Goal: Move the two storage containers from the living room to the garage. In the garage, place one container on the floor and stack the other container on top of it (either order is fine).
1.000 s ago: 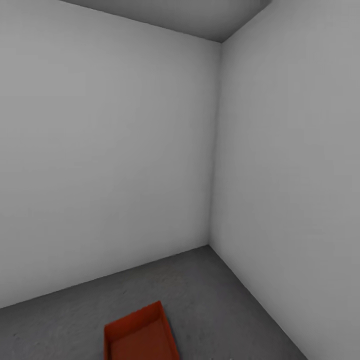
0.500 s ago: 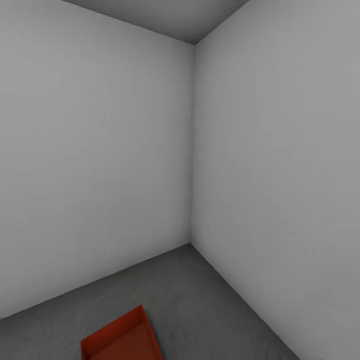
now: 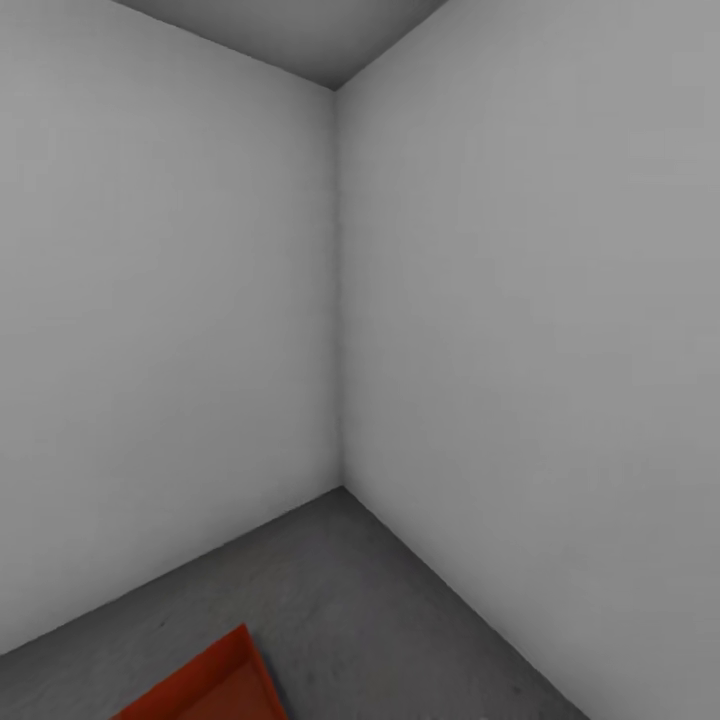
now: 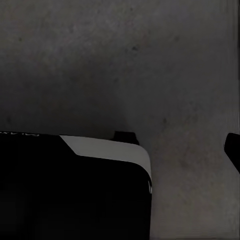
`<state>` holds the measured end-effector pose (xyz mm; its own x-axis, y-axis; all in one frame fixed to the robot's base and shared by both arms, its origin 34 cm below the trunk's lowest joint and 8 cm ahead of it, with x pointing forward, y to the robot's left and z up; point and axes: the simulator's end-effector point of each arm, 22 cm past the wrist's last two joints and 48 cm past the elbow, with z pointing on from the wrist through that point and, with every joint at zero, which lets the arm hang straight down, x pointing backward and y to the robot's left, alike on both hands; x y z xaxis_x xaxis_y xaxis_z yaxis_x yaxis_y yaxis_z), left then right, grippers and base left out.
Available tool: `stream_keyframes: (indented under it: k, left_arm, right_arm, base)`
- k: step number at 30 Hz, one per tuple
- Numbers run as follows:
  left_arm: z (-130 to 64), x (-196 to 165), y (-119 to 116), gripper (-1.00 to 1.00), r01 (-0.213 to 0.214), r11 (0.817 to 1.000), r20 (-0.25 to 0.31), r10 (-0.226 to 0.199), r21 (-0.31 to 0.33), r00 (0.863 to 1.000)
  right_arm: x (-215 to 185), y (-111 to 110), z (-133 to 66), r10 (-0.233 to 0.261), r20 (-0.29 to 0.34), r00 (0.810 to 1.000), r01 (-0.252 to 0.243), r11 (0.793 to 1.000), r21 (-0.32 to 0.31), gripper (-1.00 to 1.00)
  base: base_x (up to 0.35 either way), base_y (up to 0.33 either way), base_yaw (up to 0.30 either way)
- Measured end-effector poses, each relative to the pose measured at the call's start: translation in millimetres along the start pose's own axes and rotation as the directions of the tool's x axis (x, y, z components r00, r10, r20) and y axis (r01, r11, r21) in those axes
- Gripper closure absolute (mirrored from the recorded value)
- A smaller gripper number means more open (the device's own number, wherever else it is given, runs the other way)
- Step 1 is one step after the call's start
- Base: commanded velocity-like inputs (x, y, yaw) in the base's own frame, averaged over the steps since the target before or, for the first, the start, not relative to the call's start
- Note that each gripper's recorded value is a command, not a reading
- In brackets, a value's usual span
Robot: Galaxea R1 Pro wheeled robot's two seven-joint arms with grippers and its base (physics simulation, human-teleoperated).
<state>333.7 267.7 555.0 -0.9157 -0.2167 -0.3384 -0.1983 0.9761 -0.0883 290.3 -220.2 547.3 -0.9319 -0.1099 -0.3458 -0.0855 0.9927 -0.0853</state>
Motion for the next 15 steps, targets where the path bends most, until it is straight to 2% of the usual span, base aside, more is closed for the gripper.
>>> stream_keyframes:
  k: [15]
  left_arm:
    - [0.0,0.2,0.0,-1.00,0.000,1.000,0.000,0.000,0.000,1.000]
  right_arm:
    - [0.0,1.3,-0.1,-0.001,0.000,1.000,0.001,1.000,-0.003,-1.00]
  base:
    - [0.000,0.000,-0.294]
